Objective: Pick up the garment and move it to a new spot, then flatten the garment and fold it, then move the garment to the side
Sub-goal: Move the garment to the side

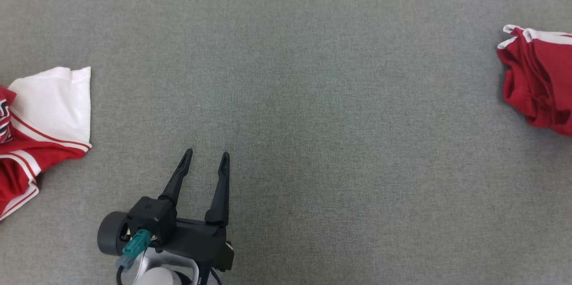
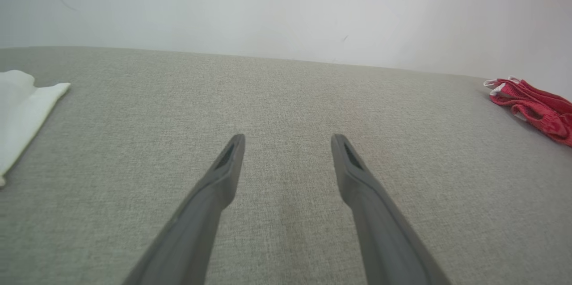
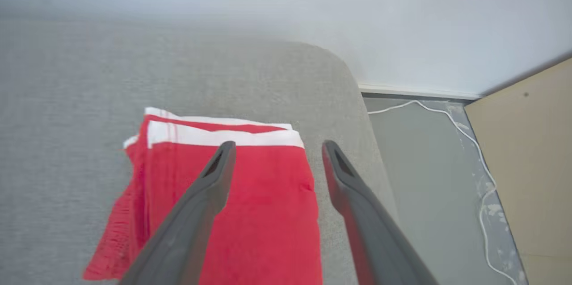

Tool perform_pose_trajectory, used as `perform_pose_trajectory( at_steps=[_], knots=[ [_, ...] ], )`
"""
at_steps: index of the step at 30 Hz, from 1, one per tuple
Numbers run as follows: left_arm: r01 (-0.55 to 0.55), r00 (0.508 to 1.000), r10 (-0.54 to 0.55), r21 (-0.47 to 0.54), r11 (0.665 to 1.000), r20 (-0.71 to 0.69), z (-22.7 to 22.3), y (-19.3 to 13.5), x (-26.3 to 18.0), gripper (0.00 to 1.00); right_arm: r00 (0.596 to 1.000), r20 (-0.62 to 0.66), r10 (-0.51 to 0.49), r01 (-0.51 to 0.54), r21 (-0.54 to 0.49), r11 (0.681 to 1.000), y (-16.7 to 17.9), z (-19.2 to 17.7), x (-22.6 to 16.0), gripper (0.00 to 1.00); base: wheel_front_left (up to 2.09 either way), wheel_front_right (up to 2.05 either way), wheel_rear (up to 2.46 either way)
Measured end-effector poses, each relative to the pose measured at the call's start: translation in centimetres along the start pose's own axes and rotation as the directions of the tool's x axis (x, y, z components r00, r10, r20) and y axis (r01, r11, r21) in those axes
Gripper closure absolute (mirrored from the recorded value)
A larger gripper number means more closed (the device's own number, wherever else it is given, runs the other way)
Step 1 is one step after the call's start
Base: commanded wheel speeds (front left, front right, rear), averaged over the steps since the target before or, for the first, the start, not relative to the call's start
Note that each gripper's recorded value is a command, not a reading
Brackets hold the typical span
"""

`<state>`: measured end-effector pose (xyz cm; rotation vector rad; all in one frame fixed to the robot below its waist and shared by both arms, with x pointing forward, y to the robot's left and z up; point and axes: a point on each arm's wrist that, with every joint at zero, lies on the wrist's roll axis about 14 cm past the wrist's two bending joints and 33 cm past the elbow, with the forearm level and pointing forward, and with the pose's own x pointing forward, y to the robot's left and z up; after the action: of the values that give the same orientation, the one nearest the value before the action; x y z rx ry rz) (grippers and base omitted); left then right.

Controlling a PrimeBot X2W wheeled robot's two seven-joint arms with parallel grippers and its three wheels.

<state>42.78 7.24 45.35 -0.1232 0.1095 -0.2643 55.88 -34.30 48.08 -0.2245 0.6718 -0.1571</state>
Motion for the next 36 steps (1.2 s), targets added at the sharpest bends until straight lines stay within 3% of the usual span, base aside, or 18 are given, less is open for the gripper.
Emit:
perform_pose_trajectory(
  at_steps=[4,8,14,21,27,36],
  knots=[
    [-0.008,1.0,0.008,0.002,1.0,0.01,0.5,0.1,-0.3,0.0,0.979,0.165,0.12,-0.132,0.061,0.989,3.9,3.5,-1.2,0.0,0.0,0.0,0.0],
    [-0.023,0.999,0.024,-0.006,1.0,0.032,1.3,0.5,-0.8,0.0,0.931,0.323,0.168,-0.226,0.151,0.962,5.8,5.8,-3.2,0.0,0.0,0.0,0.0],
    [-0.044,0.998,0.044,-0.01,0.999,0.041,1.7,0.6,-2.6,0.0,0.881,0.424,0.212,-0.311,0.179,0.934,8.1,4.4,-6.0,0.0,0.0,0.0,0.0],
    [-0.05,0.996,0.05,-0.007,0.999,0.071,2.7,0.4,-4.5,0.0,0.814,0.549,0.191,-0.357,0.214,0.909,8.2,2.8,-9.6,0.0,0.0,0.0,0.0],
    [-0.072,0.995,0.072,0.002,0.997,0.075,2.8,1.0,-6.2,0.0,0.738,0.645,0.2,-0.426,0.215,0.878,10.5,1.9,-12.9,0.0,0.0,0.0,0.0],
    [-0.082,0.988,0.08,0.008,0.997,0.133,4.4,1.0,-7.6,0.0,0.741,0.649,0.175,-0.419,0.243,0.875,10.9,-2.4,-15.8,0.0,0.0,0.0,0.0]
  ],
)
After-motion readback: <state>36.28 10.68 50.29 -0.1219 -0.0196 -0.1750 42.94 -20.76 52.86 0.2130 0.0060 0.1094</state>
